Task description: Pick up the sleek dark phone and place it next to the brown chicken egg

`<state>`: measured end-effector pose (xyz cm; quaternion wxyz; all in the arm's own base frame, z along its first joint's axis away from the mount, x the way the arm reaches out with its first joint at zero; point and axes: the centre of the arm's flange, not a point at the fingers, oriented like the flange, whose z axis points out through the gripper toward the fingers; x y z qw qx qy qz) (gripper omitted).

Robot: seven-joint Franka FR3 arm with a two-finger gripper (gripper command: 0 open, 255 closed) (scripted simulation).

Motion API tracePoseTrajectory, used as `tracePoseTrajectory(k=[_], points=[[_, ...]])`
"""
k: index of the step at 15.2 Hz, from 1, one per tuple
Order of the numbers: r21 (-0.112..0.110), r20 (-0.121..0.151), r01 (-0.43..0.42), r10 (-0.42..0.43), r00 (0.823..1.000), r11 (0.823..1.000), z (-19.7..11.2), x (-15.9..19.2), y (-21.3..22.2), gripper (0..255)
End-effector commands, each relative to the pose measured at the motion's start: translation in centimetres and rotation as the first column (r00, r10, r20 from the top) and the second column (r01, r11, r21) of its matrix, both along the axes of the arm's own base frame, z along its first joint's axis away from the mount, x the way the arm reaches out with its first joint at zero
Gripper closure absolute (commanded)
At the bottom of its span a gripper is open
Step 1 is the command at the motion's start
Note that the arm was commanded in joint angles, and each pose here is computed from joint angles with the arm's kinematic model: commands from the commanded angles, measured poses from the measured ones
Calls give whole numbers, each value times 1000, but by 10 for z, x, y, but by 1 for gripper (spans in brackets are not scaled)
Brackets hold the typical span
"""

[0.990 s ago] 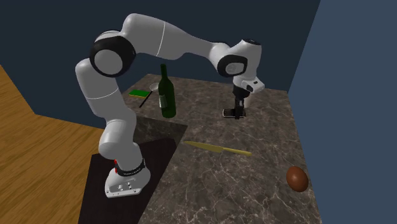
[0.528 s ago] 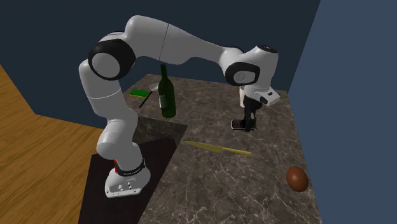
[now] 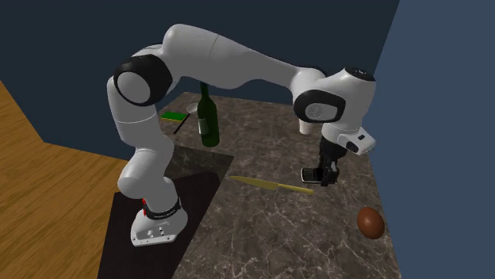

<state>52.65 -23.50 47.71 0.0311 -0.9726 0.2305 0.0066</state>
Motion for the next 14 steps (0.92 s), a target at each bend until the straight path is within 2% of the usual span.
tracePoseTrajectory(k=[1,11,14], points=[[0,0,-1,1,1000,1000,1,-2,-26,255],[0,0,-1,1,1000,1000,1,-9,-160,255],[0,0,-1,1,1000,1000,-15,-9,-160,255]])
